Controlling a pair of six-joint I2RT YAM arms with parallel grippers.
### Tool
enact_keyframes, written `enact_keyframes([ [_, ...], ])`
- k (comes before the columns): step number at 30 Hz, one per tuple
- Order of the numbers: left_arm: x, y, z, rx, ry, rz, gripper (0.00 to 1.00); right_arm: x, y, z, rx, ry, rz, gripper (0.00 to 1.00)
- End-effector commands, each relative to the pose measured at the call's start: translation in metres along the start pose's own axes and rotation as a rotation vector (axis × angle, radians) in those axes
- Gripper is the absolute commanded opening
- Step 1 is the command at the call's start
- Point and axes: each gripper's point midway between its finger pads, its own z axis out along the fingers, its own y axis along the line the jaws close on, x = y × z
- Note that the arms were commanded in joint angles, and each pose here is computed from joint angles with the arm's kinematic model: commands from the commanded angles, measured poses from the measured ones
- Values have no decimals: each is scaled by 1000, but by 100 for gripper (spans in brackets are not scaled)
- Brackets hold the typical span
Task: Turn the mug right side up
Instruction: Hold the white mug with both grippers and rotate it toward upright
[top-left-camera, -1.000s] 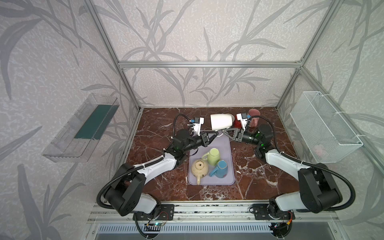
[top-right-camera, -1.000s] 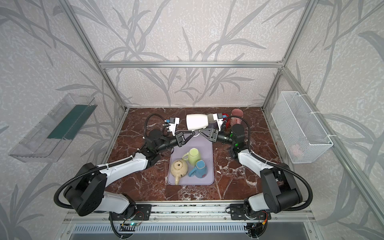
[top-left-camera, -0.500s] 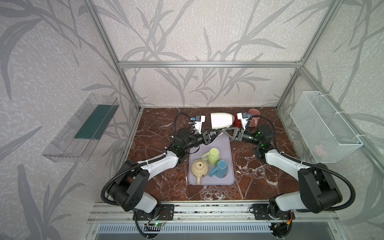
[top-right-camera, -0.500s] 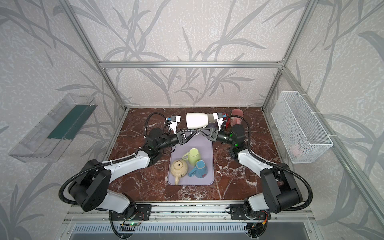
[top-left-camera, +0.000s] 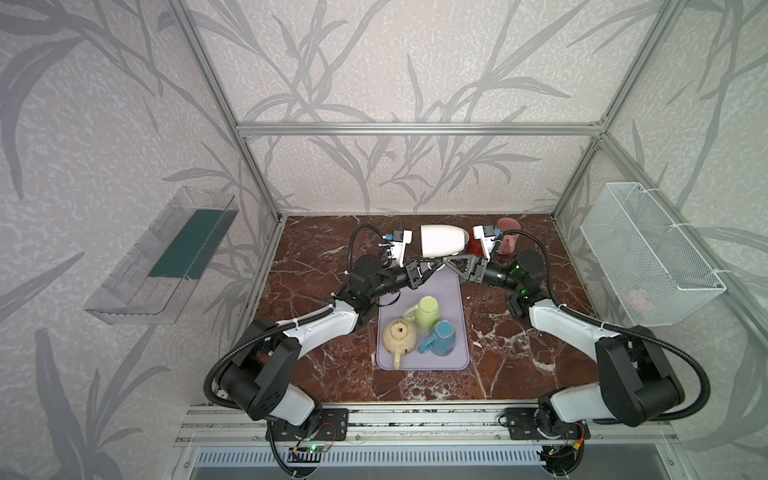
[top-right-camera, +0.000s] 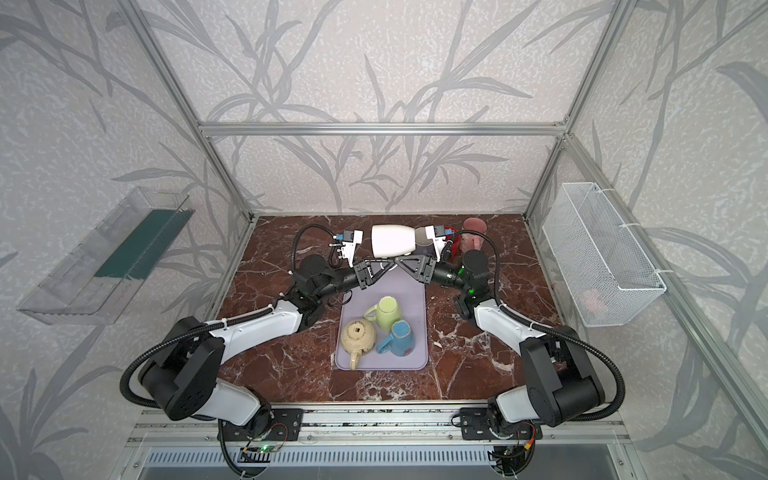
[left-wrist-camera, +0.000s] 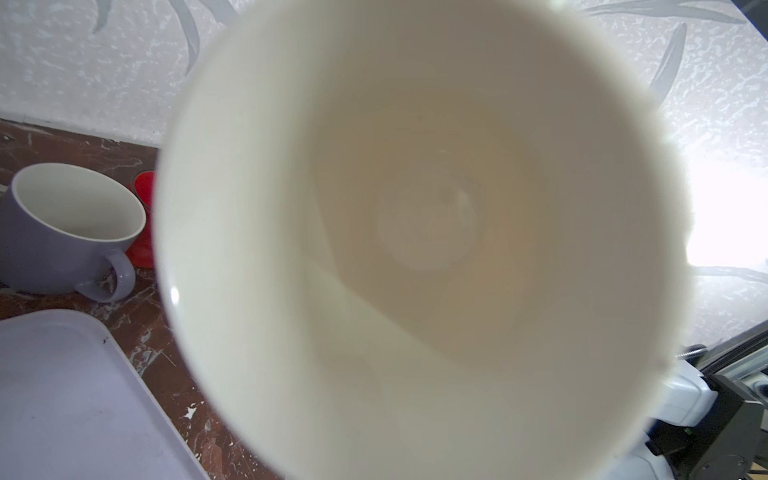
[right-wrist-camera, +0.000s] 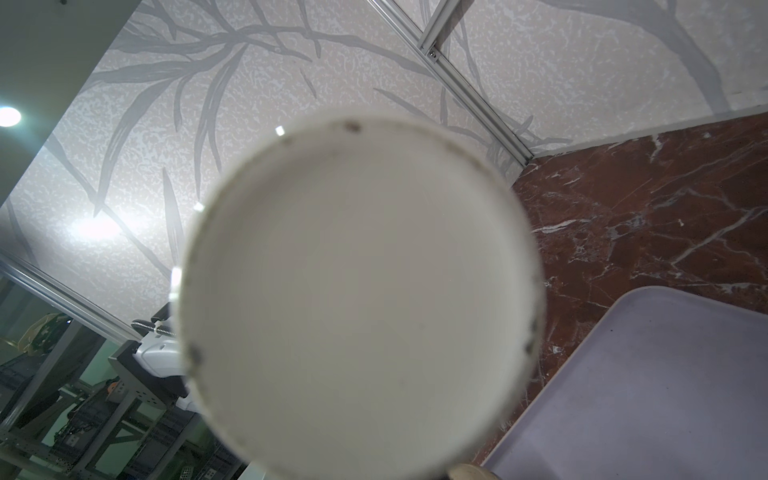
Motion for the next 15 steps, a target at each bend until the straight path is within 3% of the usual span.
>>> enact_keyframes([
  [1,-18,-11,5,28,-42,21,0,6,20,2,-79,22,-83,0],
  [10,-14,5,-6,-103,-26,66,0,8,7,2,-57,24,-68,0],
  [15,-13,16,-15,-208,-18,105,0,12,-4,2,-25,23,-67,18],
])
